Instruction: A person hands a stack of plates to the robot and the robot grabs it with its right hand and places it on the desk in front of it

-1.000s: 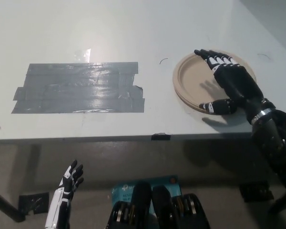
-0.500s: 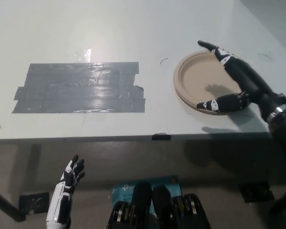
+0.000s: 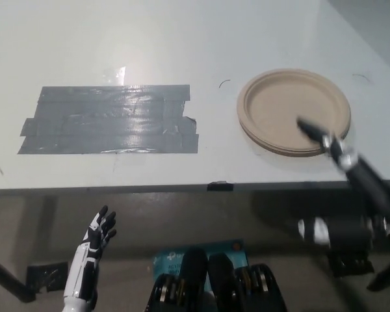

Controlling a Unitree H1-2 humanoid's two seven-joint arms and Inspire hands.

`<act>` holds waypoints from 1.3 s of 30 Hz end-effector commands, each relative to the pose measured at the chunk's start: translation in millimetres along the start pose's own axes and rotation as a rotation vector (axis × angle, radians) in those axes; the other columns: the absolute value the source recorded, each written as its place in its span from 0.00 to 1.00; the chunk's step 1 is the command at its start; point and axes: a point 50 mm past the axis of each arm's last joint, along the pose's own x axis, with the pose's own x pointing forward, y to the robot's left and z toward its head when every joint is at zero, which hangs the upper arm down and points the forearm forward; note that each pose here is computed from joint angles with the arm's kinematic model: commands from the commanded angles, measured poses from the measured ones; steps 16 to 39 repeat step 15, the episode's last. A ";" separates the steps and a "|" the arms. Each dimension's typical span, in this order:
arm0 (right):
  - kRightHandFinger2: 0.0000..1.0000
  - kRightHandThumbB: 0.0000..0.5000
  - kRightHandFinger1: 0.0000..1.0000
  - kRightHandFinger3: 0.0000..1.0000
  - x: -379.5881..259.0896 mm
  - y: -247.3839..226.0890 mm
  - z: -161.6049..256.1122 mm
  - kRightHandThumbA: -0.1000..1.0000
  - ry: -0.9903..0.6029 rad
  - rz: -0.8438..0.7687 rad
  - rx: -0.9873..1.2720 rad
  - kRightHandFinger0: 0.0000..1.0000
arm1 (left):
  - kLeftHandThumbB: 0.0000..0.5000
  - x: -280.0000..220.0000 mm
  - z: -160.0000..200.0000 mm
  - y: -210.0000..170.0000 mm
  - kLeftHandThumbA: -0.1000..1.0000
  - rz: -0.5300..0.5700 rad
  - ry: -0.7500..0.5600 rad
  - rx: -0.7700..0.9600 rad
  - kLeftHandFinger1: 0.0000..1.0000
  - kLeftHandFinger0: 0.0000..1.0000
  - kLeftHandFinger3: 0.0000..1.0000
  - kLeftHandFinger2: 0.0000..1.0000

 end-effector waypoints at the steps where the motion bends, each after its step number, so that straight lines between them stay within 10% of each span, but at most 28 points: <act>1: 1.00 0.69 1.00 1.00 -41.9 18.8 -16.1 1.00 -0.052 -0.162 0.305 1.00 | 0.33 -4.3 3.6 0.2 1.00 -0.028 -0.018 0.021 1.00 1.00 1.00 1.00; 12: 1.00 0.41 1.00 1.00 -49.5 62.1 -97.2 1.00 0.194 -0.183 0.365 1.00 | 0.36 -16.2 -2.8 -1.2 1.00 -0.031 0.002 0.018 1.00 1.00 1.00 1.00; 39: 1.00 0.41 1.00 1.00 -53.5 64.0 -104.2 1.00 0.222 -0.173 0.343 1.00 | 0.37 -22.6 -5.0 -2.5 1.00 -0.030 0.016 0.014 1.00 1.00 1.00 1.00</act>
